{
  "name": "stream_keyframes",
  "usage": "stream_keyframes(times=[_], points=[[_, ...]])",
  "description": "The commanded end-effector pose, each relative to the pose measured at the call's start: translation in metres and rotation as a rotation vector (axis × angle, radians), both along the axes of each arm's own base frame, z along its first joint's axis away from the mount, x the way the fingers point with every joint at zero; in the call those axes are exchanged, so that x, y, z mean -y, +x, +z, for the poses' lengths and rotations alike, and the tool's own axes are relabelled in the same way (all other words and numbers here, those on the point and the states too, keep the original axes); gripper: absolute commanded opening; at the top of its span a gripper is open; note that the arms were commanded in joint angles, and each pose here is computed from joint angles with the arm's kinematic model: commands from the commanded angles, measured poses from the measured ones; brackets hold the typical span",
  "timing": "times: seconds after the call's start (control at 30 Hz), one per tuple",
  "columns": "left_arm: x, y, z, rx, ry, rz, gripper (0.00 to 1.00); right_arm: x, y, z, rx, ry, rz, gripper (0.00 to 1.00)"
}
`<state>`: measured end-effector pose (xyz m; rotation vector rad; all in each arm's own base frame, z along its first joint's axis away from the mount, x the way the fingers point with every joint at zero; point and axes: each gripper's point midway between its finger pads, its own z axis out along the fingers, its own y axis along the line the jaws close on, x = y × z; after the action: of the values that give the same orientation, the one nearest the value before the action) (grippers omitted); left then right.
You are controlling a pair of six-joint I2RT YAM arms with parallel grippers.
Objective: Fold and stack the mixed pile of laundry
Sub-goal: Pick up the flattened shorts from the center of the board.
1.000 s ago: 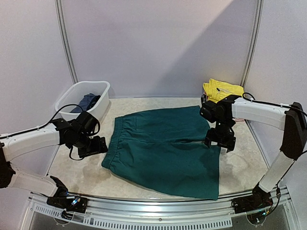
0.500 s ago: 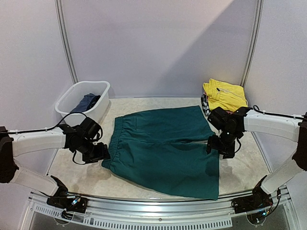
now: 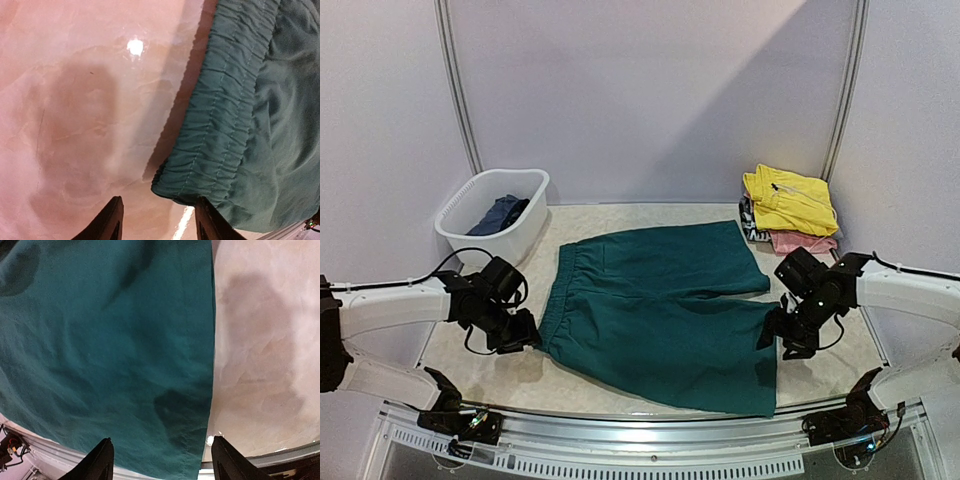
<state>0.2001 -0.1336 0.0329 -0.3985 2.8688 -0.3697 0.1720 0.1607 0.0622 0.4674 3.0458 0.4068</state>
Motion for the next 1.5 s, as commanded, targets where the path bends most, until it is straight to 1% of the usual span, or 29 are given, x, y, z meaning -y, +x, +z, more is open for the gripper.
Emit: stream_keyframes(times=[0.0, 0.13, 0.33, 0.47, 0.57, 0.63, 0.73, 0.83, 0.97, 1.07, 1.3, 1.4, 1.47], points=[[0.000, -0.002, -0.005, -0.007, -0.025, 0.030, 0.48, -0.002, -0.031, 0.003, -0.071, 0.103, -0.018, 0.66], [0.004, 0.001, -0.011, -0.008, -0.041, 0.030, 0.48, 0.004, -0.054, 0.005, -0.107, 0.136, -0.015, 0.66], [0.011, 0.005, -0.023, -0.014, -0.070, 0.039, 0.44, -0.001, -0.092, -0.012, -0.180, 0.164, 0.015, 0.63], [0.015, 0.010, -0.027, -0.004, -0.081, 0.037, 0.37, -0.002, -0.108, -0.020, -0.208, 0.155, 0.014, 0.62], [0.017, 0.013, -0.029, 0.001, -0.087, 0.032, 0.30, 0.001, -0.113, -0.024, -0.213, 0.156, -0.008, 0.60], [0.019, 0.015, -0.029, 0.004, -0.090, 0.032, 0.22, 0.000, -0.114, -0.027, -0.211, 0.173, -0.023, 0.58], [0.019, 0.016, -0.029, 0.003, -0.086, 0.030, 0.16, -0.009, -0.110, -0.031, -0.191, 0.222, -0.028, 0.56], [0.019, 0.016, -0.029, 0.000, -0.084, 0.031, 0.12, -0.012, -0.111, -0.038, -0.198, 0.239, -0.034, 0.53], [0.019, 0.015, -0.030, -0.002, -0.084, 0.031, 0.09, -0.007, -0.112, -0.045, -0.199, 0.207, -0.043, 0.52], [0.020, 0.016, -0.030, 0.000, -0.086, 0.031, 0.07, -0.007, -0.112, -0.050, -0.197, 0.213, -0.049, 0.50], [0.022, 0.018, -0.028, 0.007, -0.088, 0.022, 0.00, -0.009, -0.107, -0.053, -0.174, 0.225, -0.059, 0.33], [0.023, 0.019, -0.026, 0.010, -0.086, 0.019, 0.00, -0.008, -0.107, -0.053, -0.171, 0.223, -0.056, 0.20], [0.023, 0.019, -0.025, 0.010, -0.084, 0.016, 0.00, -0.009, -0.107, -0.052, -0.173, 0.222, -0.054, 0.08]])
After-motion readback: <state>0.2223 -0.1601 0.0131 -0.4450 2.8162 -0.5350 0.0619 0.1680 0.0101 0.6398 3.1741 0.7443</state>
